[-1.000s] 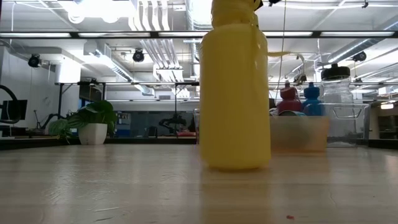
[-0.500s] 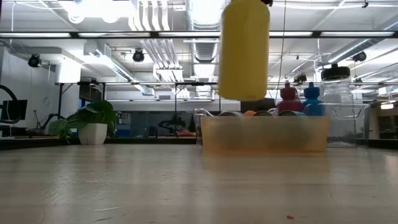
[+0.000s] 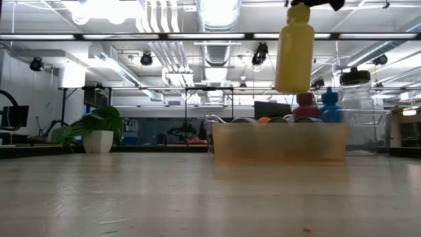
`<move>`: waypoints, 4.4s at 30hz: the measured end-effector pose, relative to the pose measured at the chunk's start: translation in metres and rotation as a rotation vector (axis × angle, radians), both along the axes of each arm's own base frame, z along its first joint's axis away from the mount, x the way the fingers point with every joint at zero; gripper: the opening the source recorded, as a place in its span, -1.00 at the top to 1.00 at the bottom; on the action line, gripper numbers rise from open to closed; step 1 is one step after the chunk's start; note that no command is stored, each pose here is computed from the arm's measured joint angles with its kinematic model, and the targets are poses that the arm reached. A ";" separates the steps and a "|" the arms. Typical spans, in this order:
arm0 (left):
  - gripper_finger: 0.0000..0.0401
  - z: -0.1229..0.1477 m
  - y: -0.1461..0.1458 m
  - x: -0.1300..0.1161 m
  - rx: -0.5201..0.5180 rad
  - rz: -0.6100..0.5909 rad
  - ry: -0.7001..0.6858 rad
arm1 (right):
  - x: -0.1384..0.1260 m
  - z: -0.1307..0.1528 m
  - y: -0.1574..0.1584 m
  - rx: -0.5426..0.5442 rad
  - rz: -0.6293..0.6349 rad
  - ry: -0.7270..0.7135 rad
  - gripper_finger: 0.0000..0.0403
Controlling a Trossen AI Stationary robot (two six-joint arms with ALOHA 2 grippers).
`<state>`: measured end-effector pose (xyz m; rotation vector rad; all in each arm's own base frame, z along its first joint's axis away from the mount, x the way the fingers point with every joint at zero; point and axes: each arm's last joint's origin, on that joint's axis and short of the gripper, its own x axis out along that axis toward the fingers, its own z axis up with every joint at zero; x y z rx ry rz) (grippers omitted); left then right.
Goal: Pick & Place Food Item
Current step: Put the yellow water bottle into the right transparent bin, then put the kiwi into the left transparent bin
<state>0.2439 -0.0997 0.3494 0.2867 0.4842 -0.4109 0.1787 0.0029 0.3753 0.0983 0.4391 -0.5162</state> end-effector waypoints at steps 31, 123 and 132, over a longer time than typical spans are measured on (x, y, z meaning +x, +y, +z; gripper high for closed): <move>0.97 0.000 0.000 0.000 0.000 0.000 0.000 | -0.035 -0.045 -0.071 -0.023 -0.558 0.045 0.70; 0.97 -0.151 -0.098 -0.112 -0.874 0.626 1.228 | 0.005 -0.070 0.000 0.260 0.620 0.003 0.96; 0.97 -0.171 -0.102 -0.113 -0.894 0.633 1.323 | 0.005 -0.071 0.000 0.257 0.621 0.003 0.96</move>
